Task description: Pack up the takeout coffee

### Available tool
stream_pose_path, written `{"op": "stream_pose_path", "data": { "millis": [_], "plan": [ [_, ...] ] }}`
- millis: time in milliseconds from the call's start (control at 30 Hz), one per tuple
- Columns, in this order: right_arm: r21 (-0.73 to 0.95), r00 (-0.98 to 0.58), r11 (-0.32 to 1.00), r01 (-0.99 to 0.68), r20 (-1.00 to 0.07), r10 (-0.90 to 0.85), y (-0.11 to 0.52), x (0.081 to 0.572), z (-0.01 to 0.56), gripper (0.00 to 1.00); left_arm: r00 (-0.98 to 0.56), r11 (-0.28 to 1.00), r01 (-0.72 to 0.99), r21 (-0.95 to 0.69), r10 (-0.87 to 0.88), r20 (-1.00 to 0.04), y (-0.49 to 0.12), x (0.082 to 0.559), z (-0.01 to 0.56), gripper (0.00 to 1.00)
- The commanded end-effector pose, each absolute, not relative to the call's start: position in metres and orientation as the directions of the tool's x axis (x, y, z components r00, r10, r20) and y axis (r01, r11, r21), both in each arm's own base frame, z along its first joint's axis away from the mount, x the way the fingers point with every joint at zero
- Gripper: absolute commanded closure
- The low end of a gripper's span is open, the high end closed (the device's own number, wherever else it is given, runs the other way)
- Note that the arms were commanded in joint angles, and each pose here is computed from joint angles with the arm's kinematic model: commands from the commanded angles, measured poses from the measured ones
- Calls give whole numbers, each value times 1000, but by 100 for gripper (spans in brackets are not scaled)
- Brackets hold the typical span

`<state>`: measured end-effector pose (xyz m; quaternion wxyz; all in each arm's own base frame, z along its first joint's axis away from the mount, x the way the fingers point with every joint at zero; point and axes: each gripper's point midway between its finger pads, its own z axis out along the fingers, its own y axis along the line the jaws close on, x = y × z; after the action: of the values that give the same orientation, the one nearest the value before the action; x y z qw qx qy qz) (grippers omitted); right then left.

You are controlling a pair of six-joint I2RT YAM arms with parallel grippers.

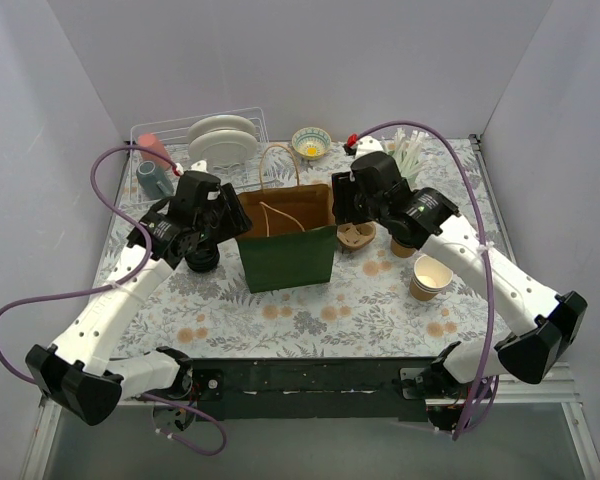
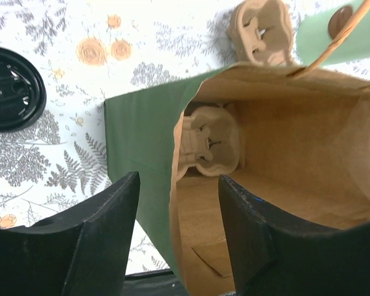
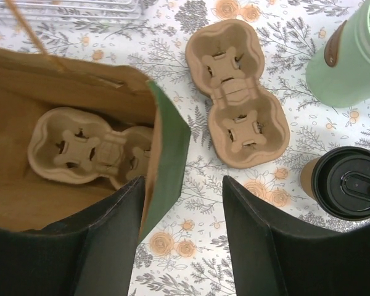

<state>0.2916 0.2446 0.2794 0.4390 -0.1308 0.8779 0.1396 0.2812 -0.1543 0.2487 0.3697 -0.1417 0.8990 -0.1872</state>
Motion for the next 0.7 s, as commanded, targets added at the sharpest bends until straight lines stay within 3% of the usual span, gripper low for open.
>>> {"op": "stream_pose_path", "data": {
  "millis": [0,167,400,667],
  "plan": [
    [144,-527,907,-395,-845,-95,246,308,300,44,-622,887,-114,-448,-415,-664,-147,288,277,46],
    [179,-512,832,-525,-847,-141,266,302,295,63,-632,873,-120,-473,-435,-642,-151,286,291,46],
    [240,-532,812,-532,-841,-100,253,272,285,97,-689,844,-132,-520,-455,-564,-156,262,294,46],
    [326,-480,770,-548,-877,29,244,238,285,99,-692,817,-103,-568,-469,-549,-153,238,288,48]
  ]
}}
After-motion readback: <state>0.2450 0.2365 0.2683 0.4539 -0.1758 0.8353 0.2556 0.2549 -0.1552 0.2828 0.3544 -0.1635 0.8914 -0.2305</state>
